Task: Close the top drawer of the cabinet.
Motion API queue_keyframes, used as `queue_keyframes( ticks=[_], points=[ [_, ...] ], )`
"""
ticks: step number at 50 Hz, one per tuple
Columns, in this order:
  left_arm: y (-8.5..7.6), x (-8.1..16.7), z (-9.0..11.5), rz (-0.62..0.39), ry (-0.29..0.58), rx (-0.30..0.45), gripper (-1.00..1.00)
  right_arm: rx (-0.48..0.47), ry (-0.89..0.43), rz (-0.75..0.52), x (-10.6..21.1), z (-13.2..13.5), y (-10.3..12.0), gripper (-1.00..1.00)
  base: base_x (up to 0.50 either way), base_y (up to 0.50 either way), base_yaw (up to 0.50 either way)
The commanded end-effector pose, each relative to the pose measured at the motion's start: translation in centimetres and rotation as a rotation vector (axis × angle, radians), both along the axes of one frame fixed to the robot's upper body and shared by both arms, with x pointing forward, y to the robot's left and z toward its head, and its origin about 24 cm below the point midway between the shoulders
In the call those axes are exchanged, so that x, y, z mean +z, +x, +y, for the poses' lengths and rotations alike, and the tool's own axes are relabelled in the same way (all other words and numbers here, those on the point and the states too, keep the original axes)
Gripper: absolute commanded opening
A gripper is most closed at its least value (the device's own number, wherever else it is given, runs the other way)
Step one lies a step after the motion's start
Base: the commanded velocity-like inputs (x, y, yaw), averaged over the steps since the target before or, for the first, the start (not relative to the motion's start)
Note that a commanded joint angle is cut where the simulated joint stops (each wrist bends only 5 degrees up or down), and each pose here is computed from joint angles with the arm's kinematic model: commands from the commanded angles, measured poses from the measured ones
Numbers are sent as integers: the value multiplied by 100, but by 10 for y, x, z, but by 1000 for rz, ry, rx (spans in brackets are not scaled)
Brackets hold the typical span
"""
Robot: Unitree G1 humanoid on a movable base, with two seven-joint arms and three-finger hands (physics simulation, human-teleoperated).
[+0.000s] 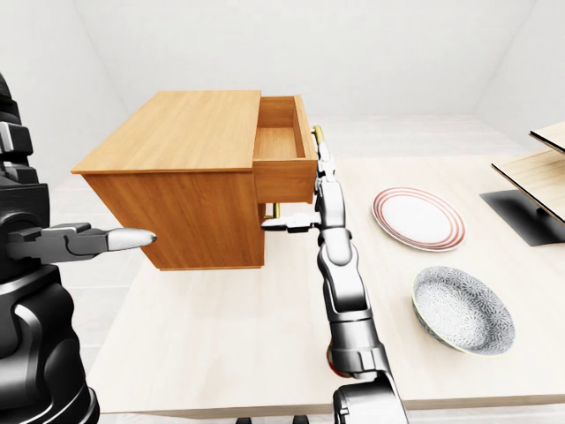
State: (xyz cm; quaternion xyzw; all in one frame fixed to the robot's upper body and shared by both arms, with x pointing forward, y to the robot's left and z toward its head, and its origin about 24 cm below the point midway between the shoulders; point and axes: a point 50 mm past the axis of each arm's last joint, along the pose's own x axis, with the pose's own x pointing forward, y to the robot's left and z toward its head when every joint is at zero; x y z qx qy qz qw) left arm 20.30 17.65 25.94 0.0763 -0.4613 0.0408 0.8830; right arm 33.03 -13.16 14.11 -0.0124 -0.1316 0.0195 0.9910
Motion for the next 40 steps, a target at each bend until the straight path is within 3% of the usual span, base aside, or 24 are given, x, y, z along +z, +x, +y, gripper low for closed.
queue_keyframes(
  ticks=[1,13,23,40],
  points=[
    [0,-1,1,1,-16,-11,100,-3,1,67,-11,-1,10,100,0,0,0],
    [0,0,-1,-1,-7,-11,100,-8,-9,97,-13,0,19,100,0,0,0],
    [-2,1,-2,-9,0,-18,100,53,-29,-40,12,17,3,100,0,0,0],
    [1,-3,-1,14,0,-16,100,101,-44,-8,4,34,2,100,0,0,0]
  ],
)
